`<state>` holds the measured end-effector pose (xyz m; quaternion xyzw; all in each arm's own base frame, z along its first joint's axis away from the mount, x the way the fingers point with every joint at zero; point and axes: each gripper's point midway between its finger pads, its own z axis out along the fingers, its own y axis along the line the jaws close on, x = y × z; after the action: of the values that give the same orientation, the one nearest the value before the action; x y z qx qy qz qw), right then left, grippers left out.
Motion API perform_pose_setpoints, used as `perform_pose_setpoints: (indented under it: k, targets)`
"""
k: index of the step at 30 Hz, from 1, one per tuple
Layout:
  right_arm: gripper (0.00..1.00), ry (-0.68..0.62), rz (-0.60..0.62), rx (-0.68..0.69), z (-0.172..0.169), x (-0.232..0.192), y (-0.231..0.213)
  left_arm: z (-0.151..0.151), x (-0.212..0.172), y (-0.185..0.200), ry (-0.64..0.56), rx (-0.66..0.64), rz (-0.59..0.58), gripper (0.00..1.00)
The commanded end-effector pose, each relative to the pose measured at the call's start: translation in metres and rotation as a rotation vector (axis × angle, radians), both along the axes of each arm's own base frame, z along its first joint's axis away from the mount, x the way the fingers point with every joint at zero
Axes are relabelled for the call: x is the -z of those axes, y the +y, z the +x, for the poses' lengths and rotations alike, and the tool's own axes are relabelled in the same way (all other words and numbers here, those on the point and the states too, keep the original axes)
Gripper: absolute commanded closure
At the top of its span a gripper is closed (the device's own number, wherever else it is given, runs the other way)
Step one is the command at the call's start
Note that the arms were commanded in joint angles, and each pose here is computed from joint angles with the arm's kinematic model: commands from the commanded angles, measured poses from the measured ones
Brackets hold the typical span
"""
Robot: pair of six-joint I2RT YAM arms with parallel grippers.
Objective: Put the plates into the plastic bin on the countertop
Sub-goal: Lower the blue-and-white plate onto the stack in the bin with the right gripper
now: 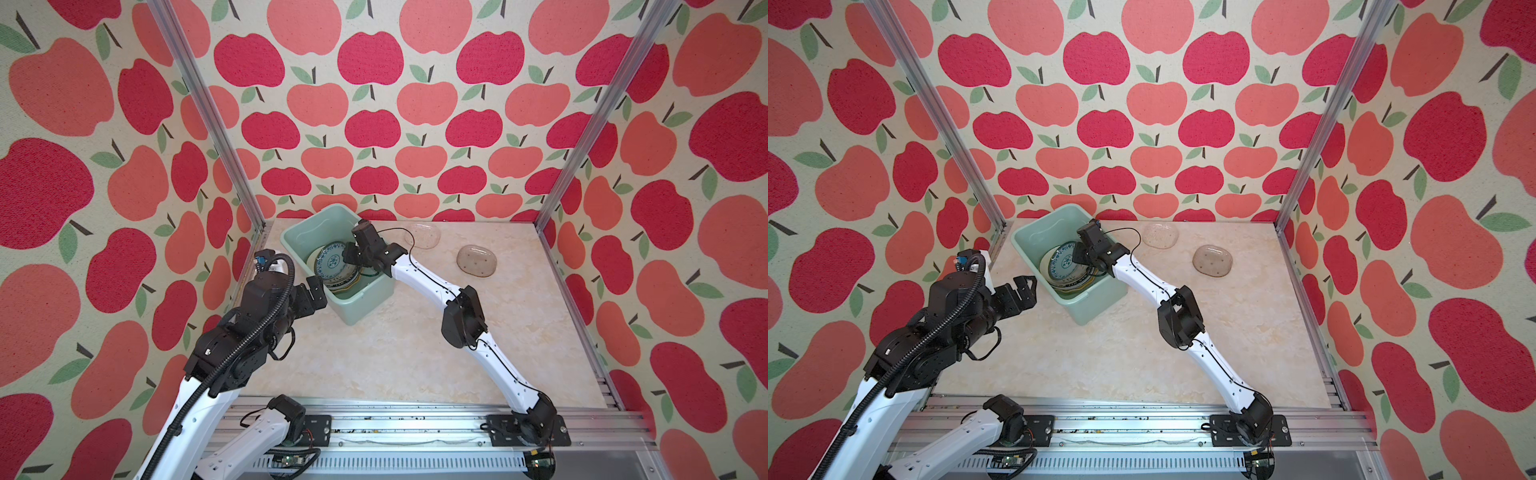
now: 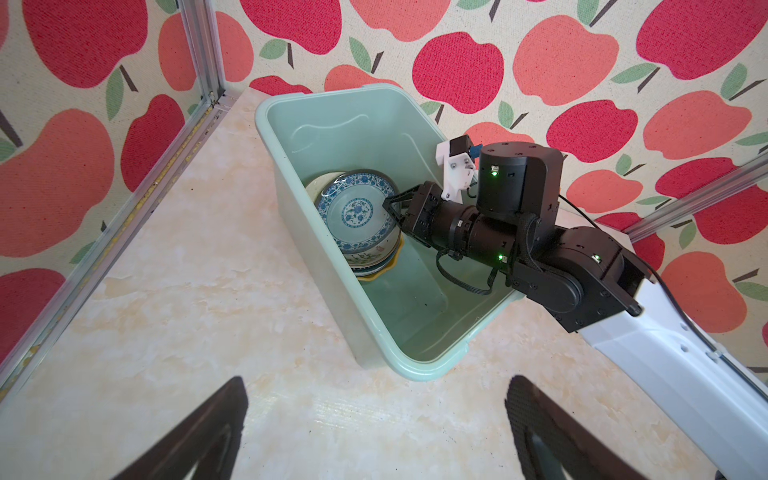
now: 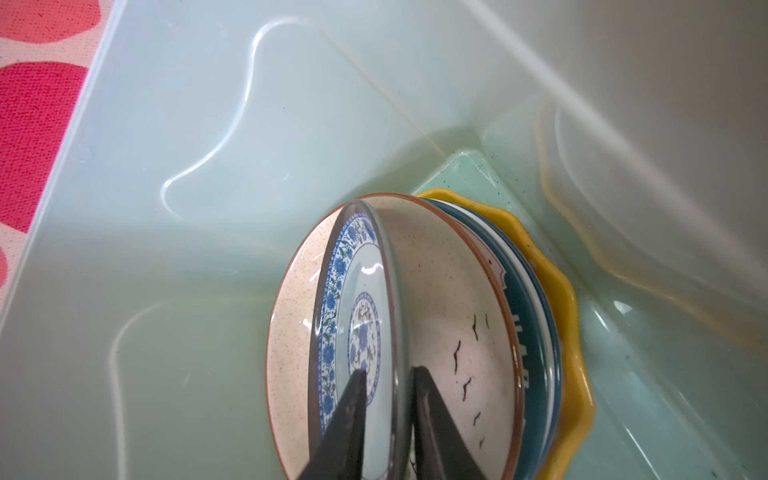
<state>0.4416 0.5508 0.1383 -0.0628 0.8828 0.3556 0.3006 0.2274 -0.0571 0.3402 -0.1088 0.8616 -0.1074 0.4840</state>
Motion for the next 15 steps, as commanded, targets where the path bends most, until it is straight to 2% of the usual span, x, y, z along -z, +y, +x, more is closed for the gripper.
perform_pose_setpoints:
  k: [1,15]
  targets:
    - [0.73,0.002,-0.015,0.015,0.0033,0.0134,-0.0007,-0.0052,-0.0072,0.0063,-0.011,-0.018,-0.002,0.01]
    - [0.61,-0.004,-0.021,0.028,0.0076,0.0103,-0.0063,-0.005,-0.0099,0.012,-0.022,-0.05,-0.002,0.01]
